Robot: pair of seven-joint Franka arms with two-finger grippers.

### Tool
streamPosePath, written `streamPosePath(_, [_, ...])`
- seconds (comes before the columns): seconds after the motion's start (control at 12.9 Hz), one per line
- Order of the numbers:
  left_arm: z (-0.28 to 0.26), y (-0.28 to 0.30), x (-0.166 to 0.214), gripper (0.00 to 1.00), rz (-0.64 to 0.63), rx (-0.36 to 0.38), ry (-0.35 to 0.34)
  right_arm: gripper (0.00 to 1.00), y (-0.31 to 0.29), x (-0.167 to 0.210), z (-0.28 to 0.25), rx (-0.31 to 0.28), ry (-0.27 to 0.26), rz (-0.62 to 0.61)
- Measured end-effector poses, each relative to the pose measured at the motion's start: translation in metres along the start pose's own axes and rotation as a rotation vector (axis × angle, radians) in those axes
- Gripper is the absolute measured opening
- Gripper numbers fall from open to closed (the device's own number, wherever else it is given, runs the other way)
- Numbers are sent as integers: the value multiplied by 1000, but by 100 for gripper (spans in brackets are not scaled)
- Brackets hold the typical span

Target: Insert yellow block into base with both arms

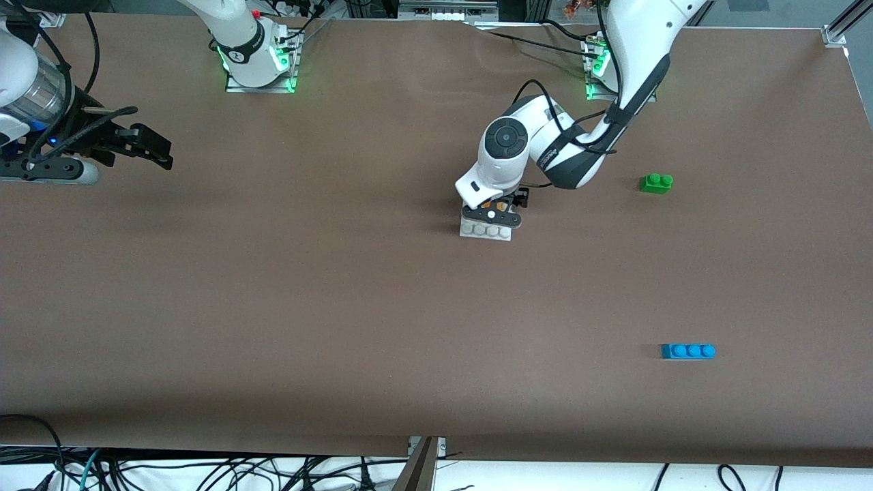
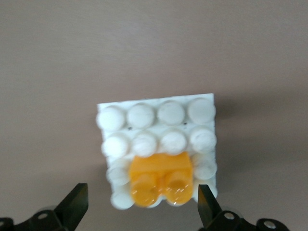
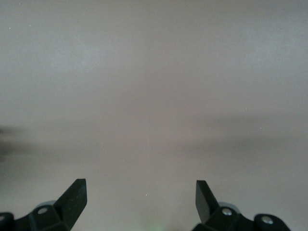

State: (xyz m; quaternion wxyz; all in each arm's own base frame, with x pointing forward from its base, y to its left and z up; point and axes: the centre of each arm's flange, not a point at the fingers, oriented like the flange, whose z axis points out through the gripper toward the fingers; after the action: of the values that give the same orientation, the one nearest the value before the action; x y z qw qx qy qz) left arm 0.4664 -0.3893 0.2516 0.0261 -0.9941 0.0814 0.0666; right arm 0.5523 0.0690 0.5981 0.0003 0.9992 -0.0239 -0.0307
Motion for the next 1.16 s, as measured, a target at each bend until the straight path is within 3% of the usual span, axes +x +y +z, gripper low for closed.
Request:
streamPosePath(0.23, [-72, -38, 10, 100, -68, 51, 30, 100, 0, 0, 0, 0, 0, 1])
streamPosePath(0.54, [-174, -126, 37, 100, -134, -1, 32, 100, 1, 0, 0, 0, -1, 1])
streamPosePath(0.77, [-239, -214, 59, 100, -99, -20, 51, 100, 1, 0, 0, 0, -1, 2])
streamPosePath(1.01, [-279, -295, 65, 100, -127, -16, 88, 100, 1, 0, 0, 0, -1, 2])
streamPosePath(1.16, [-299, -320, 56, 100, -168, -20, 112, 100, 1, 0, 0, 0, -1, 2])
